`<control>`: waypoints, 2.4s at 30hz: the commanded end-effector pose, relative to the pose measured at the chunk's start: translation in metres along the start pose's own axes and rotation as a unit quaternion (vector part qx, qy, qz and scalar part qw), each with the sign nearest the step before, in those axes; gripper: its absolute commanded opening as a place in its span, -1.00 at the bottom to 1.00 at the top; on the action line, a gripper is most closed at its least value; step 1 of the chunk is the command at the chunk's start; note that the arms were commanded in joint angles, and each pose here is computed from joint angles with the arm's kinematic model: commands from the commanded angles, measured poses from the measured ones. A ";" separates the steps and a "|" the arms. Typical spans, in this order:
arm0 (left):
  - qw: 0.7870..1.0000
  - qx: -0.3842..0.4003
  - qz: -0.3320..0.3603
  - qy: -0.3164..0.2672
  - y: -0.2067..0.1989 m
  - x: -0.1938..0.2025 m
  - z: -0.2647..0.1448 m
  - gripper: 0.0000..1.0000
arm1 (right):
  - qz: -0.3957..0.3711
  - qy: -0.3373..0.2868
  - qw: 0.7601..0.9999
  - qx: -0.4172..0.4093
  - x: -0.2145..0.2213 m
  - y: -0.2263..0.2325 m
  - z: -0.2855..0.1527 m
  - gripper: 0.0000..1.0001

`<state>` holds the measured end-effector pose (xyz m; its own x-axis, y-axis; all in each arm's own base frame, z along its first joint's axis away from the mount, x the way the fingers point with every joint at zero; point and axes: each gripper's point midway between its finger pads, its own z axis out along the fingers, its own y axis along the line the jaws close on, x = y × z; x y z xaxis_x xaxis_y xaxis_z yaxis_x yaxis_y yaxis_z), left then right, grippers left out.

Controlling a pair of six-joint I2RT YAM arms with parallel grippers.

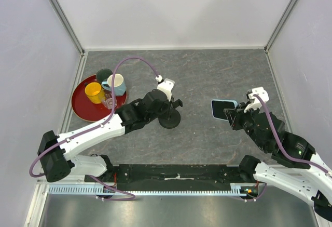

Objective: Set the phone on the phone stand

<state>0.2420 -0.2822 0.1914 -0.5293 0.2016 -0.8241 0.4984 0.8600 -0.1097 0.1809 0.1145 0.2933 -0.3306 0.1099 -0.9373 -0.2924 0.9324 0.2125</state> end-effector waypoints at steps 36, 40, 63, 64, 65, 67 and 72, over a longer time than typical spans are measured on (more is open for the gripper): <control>0.939 0.248 0.239 -0.003 -0.044 0.010 -0.048 -0.33 | -0.031 -0.003 0.986 -0.162 -0.012 0.060 -0.008 -1.00; 0.938 0.255 0.228 -0.057 -0.045 -0.005 -0.068 0.09 | -0.023 0.009 0.989 -0.145 -0.004 0.056 -0.002 -1.00; 0.929 0.283 0.238 -0.033 -0.050 0.014 -0.071 0.04 | -0.056 0.041 0.988 -0.138 -0.010 0.063 0.004 -1.00; 0.928 0.286 0.238 -0.019 -0.051 0.019 -0.067 0.05 | -0.056 0.041 0.988 -0.135 -0.009 0.061 0.005 -1.00; 0.927 0.290 0.240 -0.015 -0.052 0.020 -0.066 0.05 | -0.055 0.041 0.989 -0.132 -0.009 0.060 0.005 -1.00; 0.923 0.302 0.238 -0.010 -0.055 0.024 -0.068 0.10 | -0.052 0.041 0.989 -0.132 -0.006 0.060 0.005 -1.00; 0.926 0.289 0.242 0.005 -0.051 0.030 -0.060 0.11 | -0.046 0.031 0.988 -0.145 -0.011 0.063 0.002 -1.00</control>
<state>0.1593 -0.2862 0.1933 -0.1796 0.5197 -0.8352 0.9550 0.2957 -0.0213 0.1643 0.1671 0.2765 -0.4250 -0.1090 -0.8986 -0.5453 0.8232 0.1581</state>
